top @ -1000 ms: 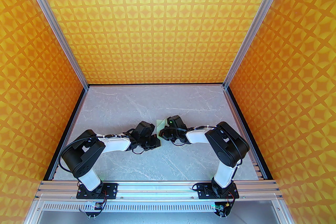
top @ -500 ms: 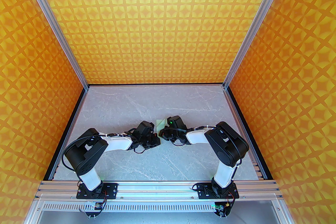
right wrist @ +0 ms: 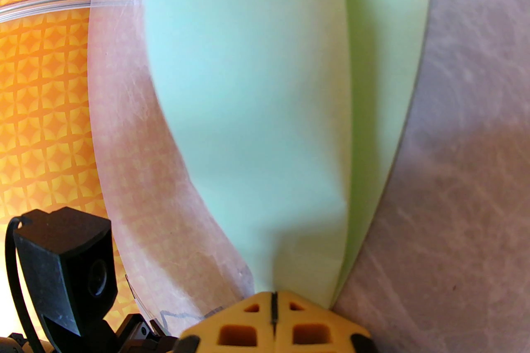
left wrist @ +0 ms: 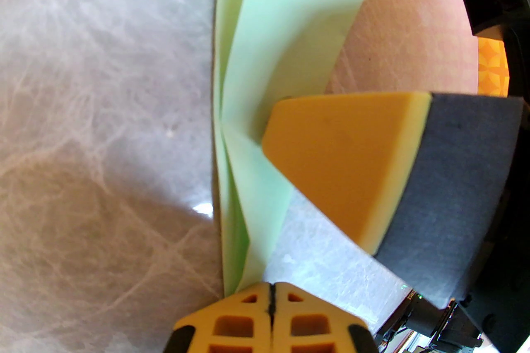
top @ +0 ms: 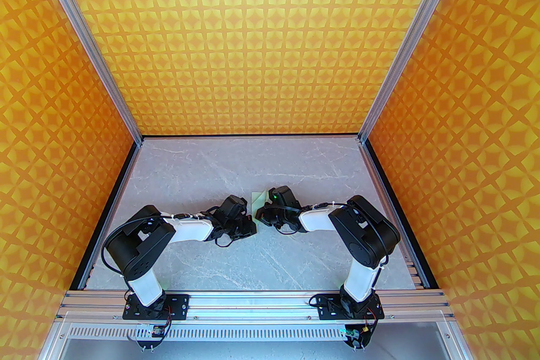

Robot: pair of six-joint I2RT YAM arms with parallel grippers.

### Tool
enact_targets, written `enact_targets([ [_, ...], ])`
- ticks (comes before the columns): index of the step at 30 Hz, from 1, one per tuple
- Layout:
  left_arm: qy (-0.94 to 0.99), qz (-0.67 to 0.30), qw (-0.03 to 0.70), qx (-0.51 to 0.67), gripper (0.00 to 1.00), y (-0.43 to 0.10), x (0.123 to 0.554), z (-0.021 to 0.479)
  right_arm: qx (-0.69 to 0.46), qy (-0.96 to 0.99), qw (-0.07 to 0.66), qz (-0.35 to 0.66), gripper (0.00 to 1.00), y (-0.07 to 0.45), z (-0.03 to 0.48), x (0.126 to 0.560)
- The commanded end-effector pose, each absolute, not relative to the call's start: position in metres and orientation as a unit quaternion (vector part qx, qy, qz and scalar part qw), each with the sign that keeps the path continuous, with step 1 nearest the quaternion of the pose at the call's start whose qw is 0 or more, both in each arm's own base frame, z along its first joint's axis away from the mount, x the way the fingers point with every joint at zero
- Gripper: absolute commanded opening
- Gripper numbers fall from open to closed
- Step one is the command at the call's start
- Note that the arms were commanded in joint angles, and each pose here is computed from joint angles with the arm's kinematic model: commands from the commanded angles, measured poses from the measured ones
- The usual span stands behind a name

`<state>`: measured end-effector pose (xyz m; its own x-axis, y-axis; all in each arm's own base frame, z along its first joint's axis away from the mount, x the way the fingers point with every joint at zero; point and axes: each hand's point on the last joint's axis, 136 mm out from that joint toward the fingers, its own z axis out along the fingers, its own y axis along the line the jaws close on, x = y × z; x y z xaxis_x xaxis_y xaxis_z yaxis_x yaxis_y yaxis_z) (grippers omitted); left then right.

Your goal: Fold a paper plane with a square sheet of paper (fold left side to right side)

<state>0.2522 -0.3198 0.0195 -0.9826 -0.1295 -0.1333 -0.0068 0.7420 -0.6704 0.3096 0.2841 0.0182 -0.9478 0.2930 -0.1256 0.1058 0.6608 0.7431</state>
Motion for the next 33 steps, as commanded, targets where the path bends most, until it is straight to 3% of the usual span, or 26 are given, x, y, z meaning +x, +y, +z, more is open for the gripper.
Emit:
enact_targets([
  [1,0.941,-0.327,0.075,-0.042,0.0,-0.308,0.249,-0.002,0.096,0.906,0.101,0.399,0.0,0.285,0.018,0.301],
  [6,0.941,-0.327,0.065,-0.047,0.0,-0.307,0.244,-0.009,0.081,0.902,0.111,0.408,0.0,0.29,0.032,0.302],
  [17,0.95,-0.305,0.032,-0.056,0.0,-0.292,0.225,-0.031,0.103,0.923,0.08,0.363,0.0,0.276,-0.01,0.296],
  [33,0.958,-0.28,-0.001,-0.054,0.0,-0.278,0.2,-0.051,0.117,0.93,0.1,0.334,0.0,0.25,-0.005,0.34],
])
